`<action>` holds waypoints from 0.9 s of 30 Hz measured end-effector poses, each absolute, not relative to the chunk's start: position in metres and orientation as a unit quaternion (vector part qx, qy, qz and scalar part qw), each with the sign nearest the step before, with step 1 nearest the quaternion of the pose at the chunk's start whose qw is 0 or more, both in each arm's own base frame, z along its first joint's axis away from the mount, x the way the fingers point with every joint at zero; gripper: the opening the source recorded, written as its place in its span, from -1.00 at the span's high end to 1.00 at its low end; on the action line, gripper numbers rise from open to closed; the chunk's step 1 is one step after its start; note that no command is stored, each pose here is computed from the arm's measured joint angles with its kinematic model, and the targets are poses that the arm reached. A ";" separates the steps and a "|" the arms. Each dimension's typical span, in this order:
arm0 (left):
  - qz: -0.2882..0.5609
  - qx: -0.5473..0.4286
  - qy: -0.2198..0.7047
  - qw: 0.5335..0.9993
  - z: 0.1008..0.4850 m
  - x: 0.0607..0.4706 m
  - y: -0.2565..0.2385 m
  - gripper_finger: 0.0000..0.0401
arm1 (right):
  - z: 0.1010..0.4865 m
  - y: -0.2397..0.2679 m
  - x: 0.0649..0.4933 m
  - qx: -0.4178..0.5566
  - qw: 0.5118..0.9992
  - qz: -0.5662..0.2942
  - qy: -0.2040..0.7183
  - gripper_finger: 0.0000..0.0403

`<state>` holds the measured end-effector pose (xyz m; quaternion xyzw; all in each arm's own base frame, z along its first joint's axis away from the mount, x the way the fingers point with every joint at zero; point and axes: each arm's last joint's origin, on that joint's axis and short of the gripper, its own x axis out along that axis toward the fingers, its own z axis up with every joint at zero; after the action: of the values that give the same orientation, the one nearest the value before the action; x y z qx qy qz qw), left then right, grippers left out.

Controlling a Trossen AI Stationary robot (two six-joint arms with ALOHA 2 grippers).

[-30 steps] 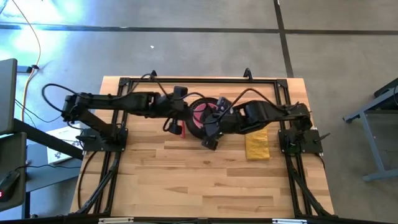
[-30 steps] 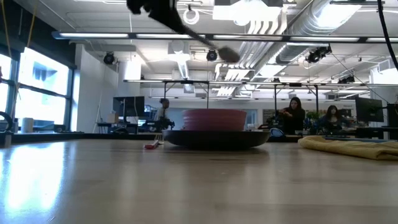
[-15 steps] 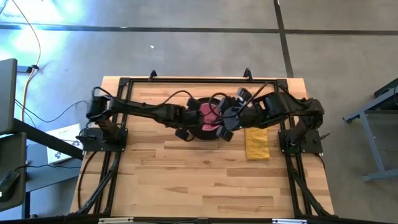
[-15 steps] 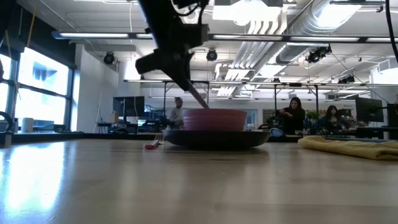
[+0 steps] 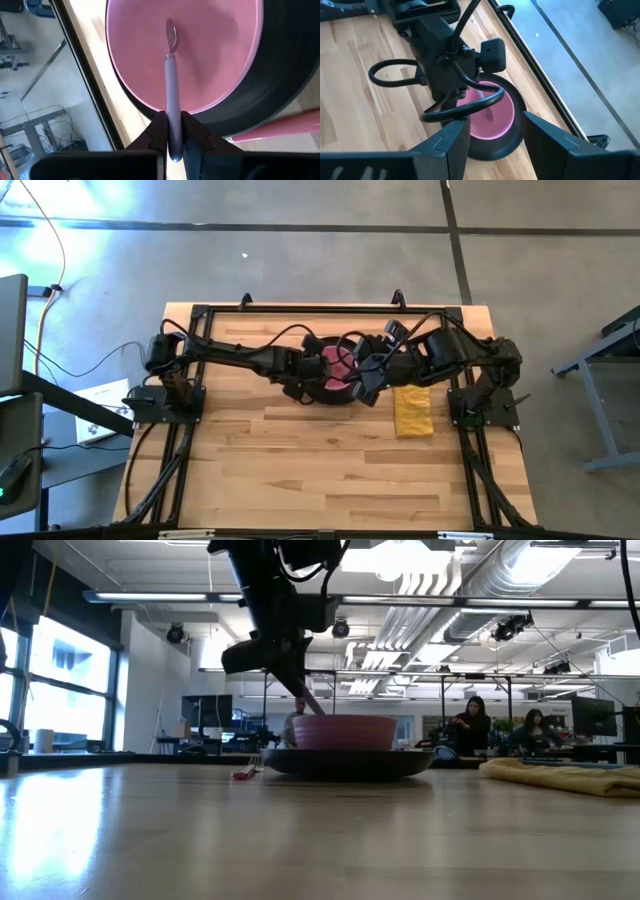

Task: Set table place
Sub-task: Put the purple spoon into the pink bowl

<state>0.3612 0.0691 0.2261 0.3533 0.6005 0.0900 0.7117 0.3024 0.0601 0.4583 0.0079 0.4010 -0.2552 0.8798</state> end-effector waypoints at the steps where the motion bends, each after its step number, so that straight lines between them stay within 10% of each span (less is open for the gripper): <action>1: 0.090 0.352 0.601 0.712 0.226 0.361 0.070 0.93 | 0.458 0.060 0.302 0.005 0.880 -0.254 0.402 0.16; 27: 0.118 0.349 0.592 0.717 0.247 0.366 0.074 0.01 | 0.458 0.060 0.303 -0.001 0.880 -0.249 0.404 0.16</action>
<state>0.3657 0.0738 0.2466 0.3491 0.5919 0.1181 0.7169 0.3026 0.0604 0.4582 -0.0005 0.4045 -0.2486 0.8801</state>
